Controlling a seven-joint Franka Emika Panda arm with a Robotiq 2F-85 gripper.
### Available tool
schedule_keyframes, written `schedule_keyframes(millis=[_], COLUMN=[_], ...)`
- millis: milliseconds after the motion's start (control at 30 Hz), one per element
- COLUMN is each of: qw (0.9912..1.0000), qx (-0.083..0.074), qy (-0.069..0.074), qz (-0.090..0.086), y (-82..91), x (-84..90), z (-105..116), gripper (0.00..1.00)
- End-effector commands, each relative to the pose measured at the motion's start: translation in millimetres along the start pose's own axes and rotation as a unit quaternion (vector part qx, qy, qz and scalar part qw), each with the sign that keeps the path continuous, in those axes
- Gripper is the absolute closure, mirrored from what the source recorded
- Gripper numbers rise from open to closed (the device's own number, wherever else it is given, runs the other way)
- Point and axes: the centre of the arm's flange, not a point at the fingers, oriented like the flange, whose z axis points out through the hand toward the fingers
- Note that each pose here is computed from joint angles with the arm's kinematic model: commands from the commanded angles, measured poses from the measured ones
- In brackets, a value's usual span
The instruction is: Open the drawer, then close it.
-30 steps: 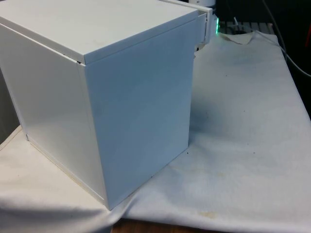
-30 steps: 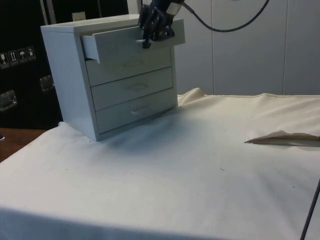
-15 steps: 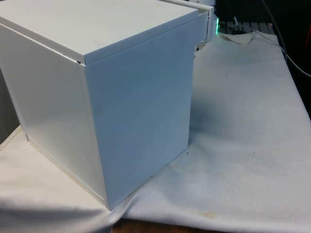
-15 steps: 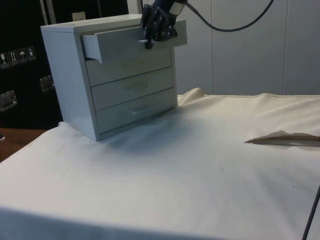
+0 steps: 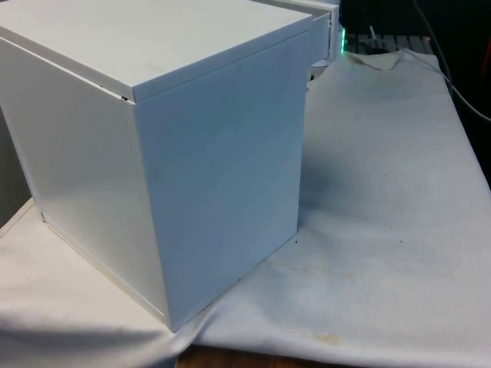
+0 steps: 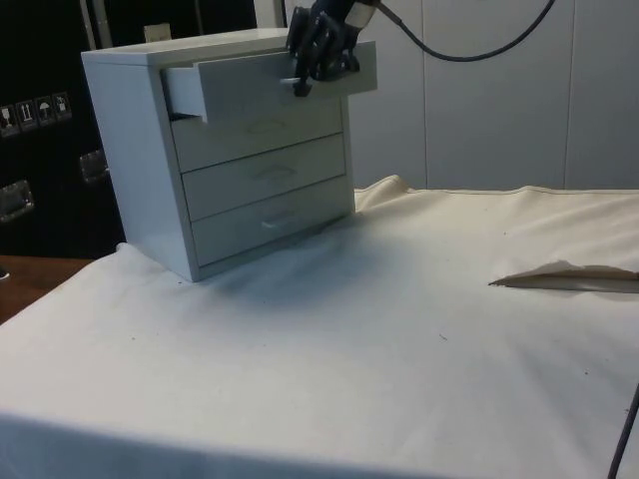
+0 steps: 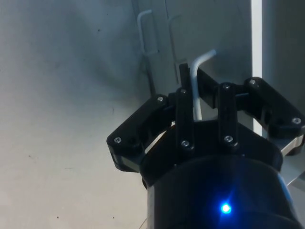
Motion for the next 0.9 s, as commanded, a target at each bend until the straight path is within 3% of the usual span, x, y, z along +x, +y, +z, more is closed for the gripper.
schedule_keyframes(millis=[0, 200, 233, 267, 433, 467, 500, 700, 733, 767, 867], qw=[0.99999, 0.99999, 1.0, 0.99998, 0.99989, 0.99991, 0.99987, 0.99983, 0.99986, 0.99982, 0.99981], qx=[-0.002, -0.001, 0.001, -0.001, -0.001, 0.0, -0.001, -0.001, -0.001, -0.001, -0.001], qy=[0.003, 0.002, 0.001, 0.002, -0.002, -0.003, -0.003, -0.004, -0.007, -0.004, -0.004], qz=[0.0, -0.004, -0.002, -0.006, -0.015, -0.013, -0.016, -0.018, -0.015, -0.019, -0.019], y=[-9.0, -11.8, -2.0, -12.9, -17.2, -8.3, -18.5, -26.7, -16.4, -27.5, -31.0], x=[-7.7, -4.2, 1.1, -2.9, 2.8, 7.5, 3.9, 7.3, 11.8, 7.2, 6.3], z=[-7.2, -7.6, -0.6, -7.6, -9.0, -3.2, -9.3, -12.3, -6.6, -12.5, -13.0], gripper=[1.0, 1.0, 1.0, 1.0, 1.0, 1.0, 1.0, 1.0, 1.0, 1.0, 1.0])
